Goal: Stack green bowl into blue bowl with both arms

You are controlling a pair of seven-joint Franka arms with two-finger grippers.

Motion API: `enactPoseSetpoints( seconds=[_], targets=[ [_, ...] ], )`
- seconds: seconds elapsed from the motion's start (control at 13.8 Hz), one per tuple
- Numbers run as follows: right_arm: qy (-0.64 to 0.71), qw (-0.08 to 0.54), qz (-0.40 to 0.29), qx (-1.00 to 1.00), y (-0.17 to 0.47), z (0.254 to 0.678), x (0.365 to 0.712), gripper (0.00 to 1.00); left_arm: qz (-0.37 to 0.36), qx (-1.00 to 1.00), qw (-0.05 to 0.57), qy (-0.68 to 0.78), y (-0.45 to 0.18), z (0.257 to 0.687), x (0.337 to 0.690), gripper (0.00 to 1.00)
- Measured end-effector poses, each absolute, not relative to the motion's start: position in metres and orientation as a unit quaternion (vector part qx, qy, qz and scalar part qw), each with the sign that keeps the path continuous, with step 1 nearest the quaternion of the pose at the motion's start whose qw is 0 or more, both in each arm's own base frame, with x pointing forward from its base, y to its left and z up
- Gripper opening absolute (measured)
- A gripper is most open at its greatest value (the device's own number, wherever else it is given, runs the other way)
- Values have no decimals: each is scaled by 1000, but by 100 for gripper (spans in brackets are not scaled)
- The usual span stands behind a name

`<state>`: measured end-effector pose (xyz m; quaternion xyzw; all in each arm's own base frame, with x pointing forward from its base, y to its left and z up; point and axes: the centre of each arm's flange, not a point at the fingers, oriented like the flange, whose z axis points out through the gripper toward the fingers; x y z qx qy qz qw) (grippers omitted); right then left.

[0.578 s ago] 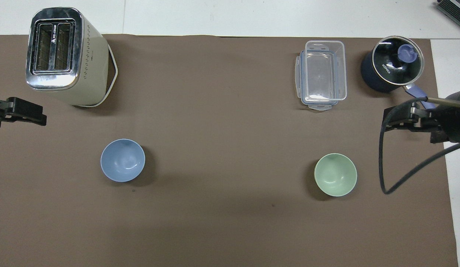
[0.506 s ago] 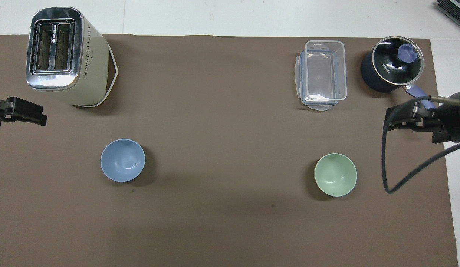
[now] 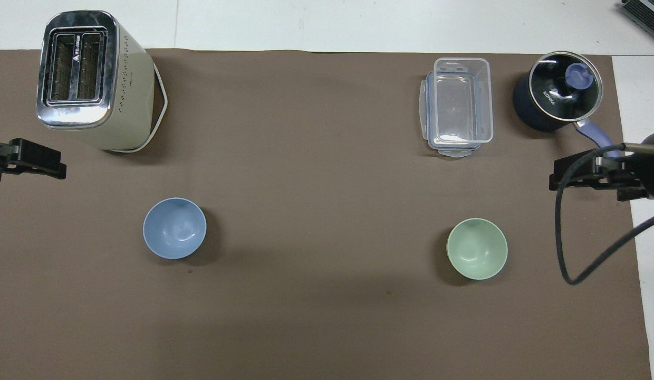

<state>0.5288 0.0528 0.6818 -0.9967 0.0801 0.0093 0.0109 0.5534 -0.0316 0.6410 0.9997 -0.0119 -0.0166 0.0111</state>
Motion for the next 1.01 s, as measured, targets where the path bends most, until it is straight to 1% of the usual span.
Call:
enactPoseSetpoints(
  seconds=[0.58, 0.8, 1.01],
  targets=[
    [41, 2, 5, -999, 55, 680, 529, 100, -34, 999, 10, -12, -32, 625, 551, 100],
    [36, 1, 5, -999, 55, 679, 529, 100, -44, 999, 10, -12, -33, 606, 551, 100],
    [36, 1, 5, -999, 55, 679, 529, 100, -37, 999, 10, -15, -37, 576, 551, 100]
  ],
)
